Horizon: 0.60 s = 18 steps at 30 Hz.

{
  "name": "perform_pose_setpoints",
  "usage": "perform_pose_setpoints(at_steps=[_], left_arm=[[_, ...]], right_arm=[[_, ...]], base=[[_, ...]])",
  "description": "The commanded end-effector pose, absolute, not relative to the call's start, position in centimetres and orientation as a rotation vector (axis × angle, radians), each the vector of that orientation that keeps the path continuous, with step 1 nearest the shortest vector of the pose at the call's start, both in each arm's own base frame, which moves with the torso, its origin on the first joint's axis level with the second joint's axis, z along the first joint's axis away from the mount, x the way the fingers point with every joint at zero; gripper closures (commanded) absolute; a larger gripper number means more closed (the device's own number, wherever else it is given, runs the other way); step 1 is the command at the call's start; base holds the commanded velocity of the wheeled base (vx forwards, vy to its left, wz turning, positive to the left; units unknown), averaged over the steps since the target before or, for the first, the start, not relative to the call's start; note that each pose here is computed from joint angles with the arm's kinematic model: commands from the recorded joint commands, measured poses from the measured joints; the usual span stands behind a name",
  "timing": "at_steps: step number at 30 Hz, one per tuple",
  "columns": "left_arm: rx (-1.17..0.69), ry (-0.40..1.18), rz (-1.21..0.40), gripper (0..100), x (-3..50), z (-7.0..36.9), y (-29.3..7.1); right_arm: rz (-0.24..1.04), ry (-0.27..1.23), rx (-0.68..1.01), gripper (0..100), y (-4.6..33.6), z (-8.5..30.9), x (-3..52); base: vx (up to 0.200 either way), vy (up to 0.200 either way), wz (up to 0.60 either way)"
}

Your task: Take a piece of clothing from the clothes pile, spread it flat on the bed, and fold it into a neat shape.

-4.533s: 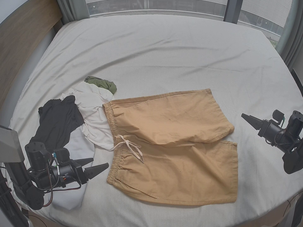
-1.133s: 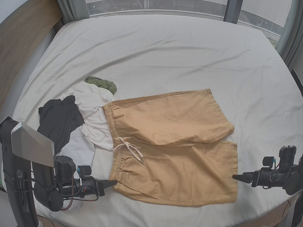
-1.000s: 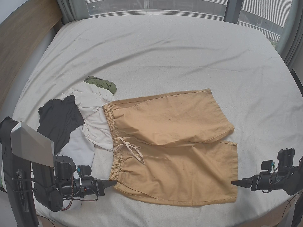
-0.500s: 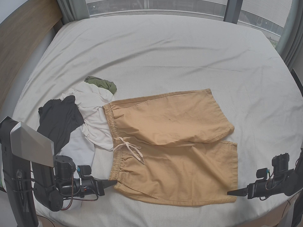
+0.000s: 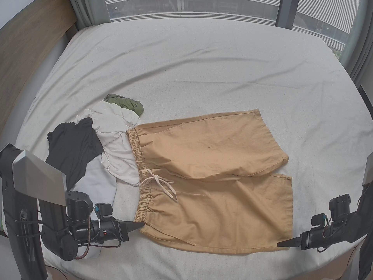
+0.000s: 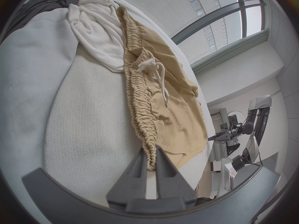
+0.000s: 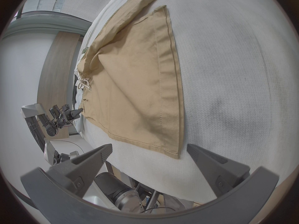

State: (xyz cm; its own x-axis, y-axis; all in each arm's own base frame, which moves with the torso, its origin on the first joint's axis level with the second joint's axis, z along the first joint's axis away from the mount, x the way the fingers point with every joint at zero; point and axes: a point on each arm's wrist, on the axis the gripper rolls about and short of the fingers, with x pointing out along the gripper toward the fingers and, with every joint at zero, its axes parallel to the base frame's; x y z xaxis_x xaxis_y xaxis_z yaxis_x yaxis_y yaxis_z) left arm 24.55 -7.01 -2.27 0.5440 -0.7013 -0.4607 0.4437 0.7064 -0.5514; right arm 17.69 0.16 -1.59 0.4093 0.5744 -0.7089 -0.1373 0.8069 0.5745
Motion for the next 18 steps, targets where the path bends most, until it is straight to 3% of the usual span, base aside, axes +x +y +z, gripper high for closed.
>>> perform_pose_setpoints(at_steps=[1,9,10,18], left_arm=[[-0.395,0.711,-0.701,100,24.58,-2.17,-7.01],[-0.395,0.707,-0.702,100,24.59,-2.05,-7.01],[-0.394,0.705,-0.703,100,24.59,-1.99,-7.01],[-0.394,0.705,-0.703,100,24.56,-1.96,-7.0]], right_arm=[[0.468,1.105,0.482,0,0.32,-2.22,17.24],[0.447,1.083,0.433,0,0.78,-2.84,17.96],[0.448,1.08,0.434,100,0.81,-2.94,18.06],[0.44,1.087,0.444,100,0.75,-3.07,18.05]], base=[[0.0,0.0,0.0],[0.0,0.0,0.0],[0.0,0.0,0.0],[0.0,0.0,0.0]])
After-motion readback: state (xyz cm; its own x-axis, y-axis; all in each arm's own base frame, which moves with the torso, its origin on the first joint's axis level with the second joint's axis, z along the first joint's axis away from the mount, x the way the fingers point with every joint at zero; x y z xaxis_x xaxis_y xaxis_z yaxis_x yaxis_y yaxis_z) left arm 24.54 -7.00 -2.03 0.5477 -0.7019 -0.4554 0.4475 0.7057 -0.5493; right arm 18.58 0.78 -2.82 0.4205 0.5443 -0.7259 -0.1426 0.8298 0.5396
